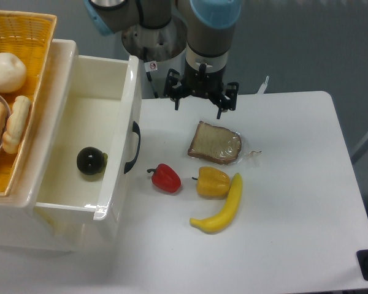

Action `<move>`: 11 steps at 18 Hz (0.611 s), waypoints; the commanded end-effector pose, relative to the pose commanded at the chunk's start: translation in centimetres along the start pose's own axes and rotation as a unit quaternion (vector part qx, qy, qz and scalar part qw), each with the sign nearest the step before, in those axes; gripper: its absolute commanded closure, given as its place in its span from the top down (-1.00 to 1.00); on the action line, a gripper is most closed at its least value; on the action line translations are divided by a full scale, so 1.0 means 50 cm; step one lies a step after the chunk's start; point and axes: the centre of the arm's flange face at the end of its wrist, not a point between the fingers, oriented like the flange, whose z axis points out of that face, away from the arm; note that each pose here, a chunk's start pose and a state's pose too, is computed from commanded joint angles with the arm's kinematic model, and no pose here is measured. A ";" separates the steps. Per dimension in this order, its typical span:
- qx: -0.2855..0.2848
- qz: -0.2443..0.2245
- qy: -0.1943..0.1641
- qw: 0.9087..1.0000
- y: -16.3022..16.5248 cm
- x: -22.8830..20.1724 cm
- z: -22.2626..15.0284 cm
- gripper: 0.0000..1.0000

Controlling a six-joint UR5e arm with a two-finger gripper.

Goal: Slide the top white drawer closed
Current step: 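Move the gripper from above the sandwich toward the open white drawer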

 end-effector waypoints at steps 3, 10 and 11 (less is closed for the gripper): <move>-0.006 -0.004 0.005 1.000 -0.018 -0.019 0.031 1.00; -0.027 -0.020 0.023 0.999 -0.030 -0.035 0.092 1.00; -0.031 -0.033 0.025 0.999 -0.033 -0.036 0.104 1.00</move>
